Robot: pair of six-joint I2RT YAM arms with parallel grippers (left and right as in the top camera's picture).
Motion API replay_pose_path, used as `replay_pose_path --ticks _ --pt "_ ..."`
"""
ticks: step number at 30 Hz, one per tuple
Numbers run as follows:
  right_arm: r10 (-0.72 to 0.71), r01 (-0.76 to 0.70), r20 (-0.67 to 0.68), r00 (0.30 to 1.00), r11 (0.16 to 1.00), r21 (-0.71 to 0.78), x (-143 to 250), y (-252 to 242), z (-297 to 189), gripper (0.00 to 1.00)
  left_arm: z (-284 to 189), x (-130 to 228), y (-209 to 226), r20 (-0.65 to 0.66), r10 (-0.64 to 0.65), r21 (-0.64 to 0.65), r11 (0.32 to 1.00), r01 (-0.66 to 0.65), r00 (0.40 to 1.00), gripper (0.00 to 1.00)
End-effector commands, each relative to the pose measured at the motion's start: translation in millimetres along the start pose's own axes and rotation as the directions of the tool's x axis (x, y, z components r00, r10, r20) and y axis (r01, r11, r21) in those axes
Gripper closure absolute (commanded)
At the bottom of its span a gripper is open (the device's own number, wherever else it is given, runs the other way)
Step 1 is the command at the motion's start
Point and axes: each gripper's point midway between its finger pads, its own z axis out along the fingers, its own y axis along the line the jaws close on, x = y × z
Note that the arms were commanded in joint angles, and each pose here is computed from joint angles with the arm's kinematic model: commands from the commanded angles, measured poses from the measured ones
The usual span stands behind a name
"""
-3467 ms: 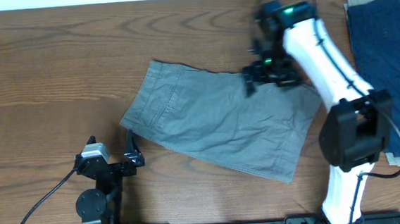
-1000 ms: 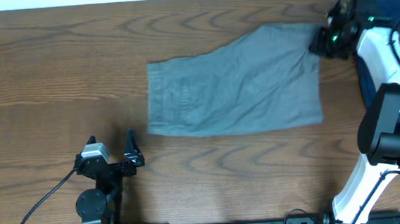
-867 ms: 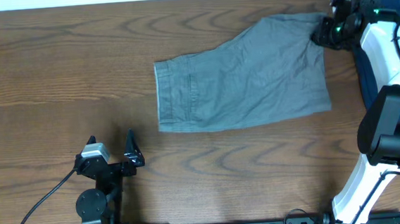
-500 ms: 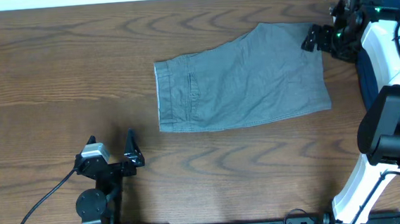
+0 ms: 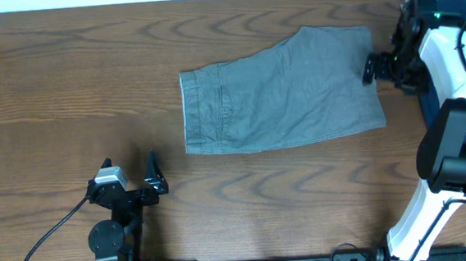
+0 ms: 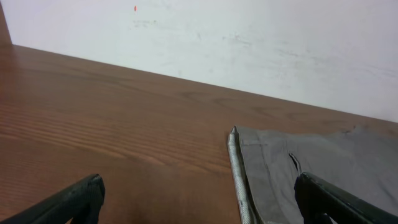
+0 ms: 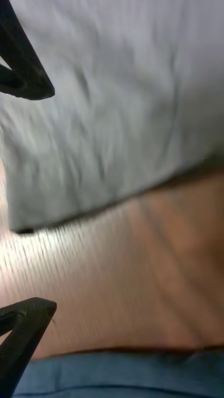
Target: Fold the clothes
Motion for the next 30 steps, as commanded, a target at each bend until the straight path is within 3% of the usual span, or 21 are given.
replay_pose_path --ticks 1,6,13,16,18,19,30 --pt "0.029 -0.026 -0.062 0.998 0.999 0.047 23.2 -11.1 22.2 0.01 1.1 16.1 2.7 -0.050 0.012 -0.003 1.000 -0.012 0.999 0.02" --pt "0.010 -0.014 -0.127 0.992 0.999 -0.034 47.7 0.8 46.5 0.04 1.1 16.1 2.7 -0.050 0.012 -0.003 1.000 -0.012 0.999 0.02" --pt "-0.011 -0.006 -0.184 0.983 0.996 -0.090 67.5 9.0 56.8 0.26 1.1 16.1 2.7 -0.050 0.012 -0.003 1.000 -0.012 0.999 0.02" --pt "-0.011 -0.006 -0.191 0.981 0.996 -0.088 72.2 8.0 61.8 0.55 1.1 16.1 2.7 -0.050 0.012 -0.003 1.000 -0.012 0.999 0.02" --pt "-0.011 -0.007 -0.197 0.980 0.996 -0.087 75.1 7.5 64.2 0.88 1.1 16.1 2.7 -0.050 0.012 -0.003 1.000 -0.012 0.999 0.02" --pt "-0.009 -0.008 -0.201 0.980 0.996 -0.086 76.2 7.0 64.6 0.99 1.1 16.1 2.7 -0.050 0.012 -0.003 1.000 -0.012 0.999 0.02" --pt "0.015 -0.027 -0.262 0.965 0.999 -0.041 94.1 -9.4 44.0 0.99 1.1 16.1 2.7 -0.050 0.012 -0.003 1.000 -0.012 0.999 0.02"
